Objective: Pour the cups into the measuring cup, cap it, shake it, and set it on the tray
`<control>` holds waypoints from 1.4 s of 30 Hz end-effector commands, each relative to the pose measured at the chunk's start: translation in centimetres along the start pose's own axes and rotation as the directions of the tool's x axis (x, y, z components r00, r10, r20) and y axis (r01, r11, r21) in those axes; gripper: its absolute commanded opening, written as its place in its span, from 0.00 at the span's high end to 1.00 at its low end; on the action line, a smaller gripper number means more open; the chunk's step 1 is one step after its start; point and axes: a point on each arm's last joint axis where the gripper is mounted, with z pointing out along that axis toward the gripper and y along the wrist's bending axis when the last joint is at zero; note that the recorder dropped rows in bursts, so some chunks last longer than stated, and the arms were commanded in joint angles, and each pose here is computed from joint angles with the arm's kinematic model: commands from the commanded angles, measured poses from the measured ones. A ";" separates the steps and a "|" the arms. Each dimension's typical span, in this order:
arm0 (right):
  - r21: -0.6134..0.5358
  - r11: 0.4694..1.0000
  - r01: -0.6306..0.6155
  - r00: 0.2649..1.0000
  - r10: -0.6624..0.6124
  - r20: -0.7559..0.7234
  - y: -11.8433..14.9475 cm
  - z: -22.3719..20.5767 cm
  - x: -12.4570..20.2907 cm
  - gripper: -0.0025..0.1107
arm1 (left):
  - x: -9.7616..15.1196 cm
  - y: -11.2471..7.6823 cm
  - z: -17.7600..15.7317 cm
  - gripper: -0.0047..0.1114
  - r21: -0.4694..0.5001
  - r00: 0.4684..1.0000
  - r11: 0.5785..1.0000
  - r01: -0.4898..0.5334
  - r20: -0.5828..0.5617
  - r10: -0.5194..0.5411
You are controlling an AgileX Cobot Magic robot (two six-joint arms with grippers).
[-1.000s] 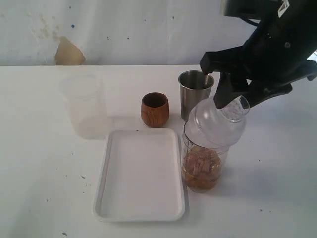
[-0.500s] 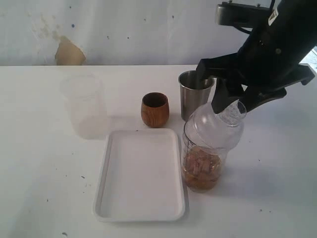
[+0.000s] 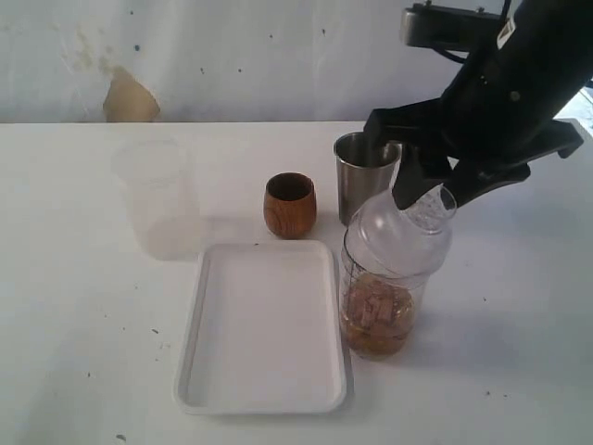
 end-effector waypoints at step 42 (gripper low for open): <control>-0.016 1.000 -0.011 0.996 0.013 0.084 0.0 1.1 -0.9 0.98 | 0.2 0.0 0.0 0.96 0.000 1.000 1.000 -0.002 -0.003 0.002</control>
